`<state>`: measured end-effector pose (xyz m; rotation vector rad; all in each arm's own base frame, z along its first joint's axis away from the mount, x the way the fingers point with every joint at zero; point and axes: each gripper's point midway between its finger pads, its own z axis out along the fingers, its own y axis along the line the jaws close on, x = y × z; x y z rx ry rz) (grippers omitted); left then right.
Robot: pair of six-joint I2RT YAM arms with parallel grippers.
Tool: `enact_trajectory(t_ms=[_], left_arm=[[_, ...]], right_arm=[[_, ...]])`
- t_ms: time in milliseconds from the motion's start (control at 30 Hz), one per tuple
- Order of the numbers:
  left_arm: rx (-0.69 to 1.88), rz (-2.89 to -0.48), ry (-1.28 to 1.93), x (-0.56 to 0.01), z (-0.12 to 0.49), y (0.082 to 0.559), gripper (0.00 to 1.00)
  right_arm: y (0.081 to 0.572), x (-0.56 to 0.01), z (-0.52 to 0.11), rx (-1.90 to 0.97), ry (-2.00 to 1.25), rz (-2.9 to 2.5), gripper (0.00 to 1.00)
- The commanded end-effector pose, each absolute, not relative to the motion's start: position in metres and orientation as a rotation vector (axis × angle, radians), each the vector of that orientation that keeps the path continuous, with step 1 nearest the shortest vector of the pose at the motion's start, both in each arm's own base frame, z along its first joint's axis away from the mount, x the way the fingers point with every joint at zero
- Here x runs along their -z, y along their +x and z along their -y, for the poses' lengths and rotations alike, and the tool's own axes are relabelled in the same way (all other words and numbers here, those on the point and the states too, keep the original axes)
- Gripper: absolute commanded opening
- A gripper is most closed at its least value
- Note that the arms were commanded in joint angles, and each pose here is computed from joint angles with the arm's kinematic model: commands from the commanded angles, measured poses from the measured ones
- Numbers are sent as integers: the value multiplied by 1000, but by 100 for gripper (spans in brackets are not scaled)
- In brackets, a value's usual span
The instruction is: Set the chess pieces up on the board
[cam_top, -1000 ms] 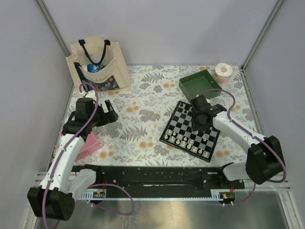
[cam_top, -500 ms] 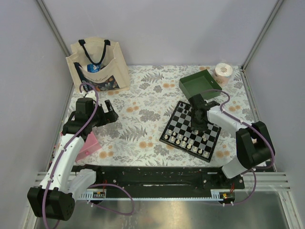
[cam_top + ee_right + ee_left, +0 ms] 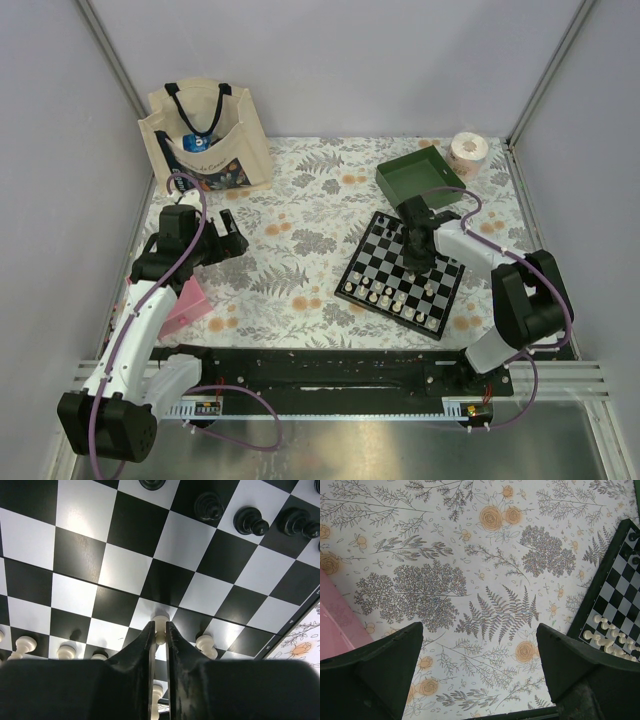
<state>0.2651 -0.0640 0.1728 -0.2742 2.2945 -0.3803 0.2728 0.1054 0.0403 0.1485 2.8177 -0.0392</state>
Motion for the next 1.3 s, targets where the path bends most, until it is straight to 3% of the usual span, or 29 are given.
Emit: enact_trajectory(t_ms=[0, 300, 700, 1267], left_arm=[[397, -2264, -257, -178, 66, 272, 99], [405, -2267, -253, -177, 67, 272, 99], [421, -2262, -247, -178, 69, 272, 99], [416, -2260, -249, -179, 69, 272, 99]], right_arm=[[279, -49, -108, -2, 148, -2791, 14], [254, -69, -106, -70, 152, -2779, 11], [207, -53, -102, -126, 182, -2873, 10], [211, -48, -110, -179, 175, -2874, 10]])
